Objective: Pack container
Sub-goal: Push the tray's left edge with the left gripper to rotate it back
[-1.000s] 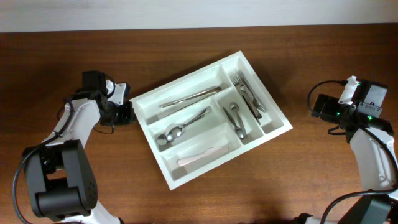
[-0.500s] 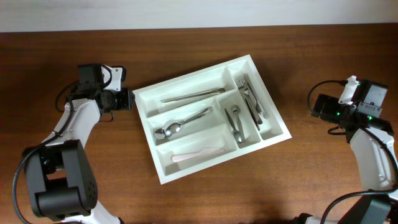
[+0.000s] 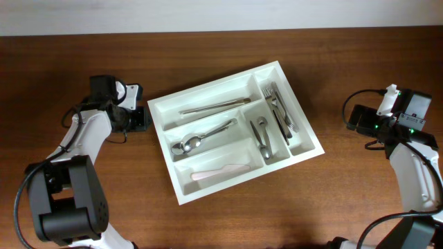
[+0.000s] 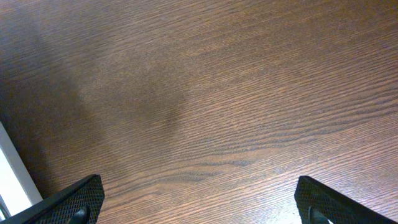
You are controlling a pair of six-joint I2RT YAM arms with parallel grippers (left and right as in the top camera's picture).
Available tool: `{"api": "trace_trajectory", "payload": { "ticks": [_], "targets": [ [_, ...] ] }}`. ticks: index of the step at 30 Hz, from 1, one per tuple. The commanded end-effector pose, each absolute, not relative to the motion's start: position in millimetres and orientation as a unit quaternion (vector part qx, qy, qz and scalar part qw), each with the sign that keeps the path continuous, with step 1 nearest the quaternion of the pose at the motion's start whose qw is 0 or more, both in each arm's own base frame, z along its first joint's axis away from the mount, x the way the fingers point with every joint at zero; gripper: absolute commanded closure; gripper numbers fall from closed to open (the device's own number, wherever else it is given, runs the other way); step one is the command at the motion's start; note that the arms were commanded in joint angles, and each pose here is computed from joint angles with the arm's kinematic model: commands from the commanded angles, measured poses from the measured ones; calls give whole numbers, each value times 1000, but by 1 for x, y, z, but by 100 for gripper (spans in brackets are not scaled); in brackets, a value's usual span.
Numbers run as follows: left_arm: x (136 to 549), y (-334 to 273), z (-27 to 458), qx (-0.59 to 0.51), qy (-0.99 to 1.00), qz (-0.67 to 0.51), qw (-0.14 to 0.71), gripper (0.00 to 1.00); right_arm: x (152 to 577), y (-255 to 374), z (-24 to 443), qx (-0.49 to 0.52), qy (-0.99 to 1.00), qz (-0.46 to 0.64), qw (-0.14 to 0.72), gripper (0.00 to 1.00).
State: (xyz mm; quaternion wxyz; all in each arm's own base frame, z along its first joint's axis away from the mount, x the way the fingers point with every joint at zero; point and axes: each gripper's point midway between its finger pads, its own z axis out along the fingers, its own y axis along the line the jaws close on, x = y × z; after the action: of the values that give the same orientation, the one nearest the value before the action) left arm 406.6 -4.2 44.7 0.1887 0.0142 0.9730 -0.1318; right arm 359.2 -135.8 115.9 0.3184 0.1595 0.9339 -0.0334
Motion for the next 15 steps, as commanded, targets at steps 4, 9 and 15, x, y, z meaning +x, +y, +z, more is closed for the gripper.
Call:
{"api": "trace_trajectory", "payload": {
  "ticks": [4, 9, 15],
  "targets": [
    [414, 0, 46, 14, 971, -122, 206, 70, 361, -139, 119, 159, 933, -35, 322, 1],
    [426, 1, 39, 16, 967, -120, 222, 70, 361, -139, 119, 159, 933, -35, 322, 1],
    [427, -3, 11, 16, 970, -137, 203, 71, 361, -139, 119, 159, 933, -35, 322, 2]
  ]
}}
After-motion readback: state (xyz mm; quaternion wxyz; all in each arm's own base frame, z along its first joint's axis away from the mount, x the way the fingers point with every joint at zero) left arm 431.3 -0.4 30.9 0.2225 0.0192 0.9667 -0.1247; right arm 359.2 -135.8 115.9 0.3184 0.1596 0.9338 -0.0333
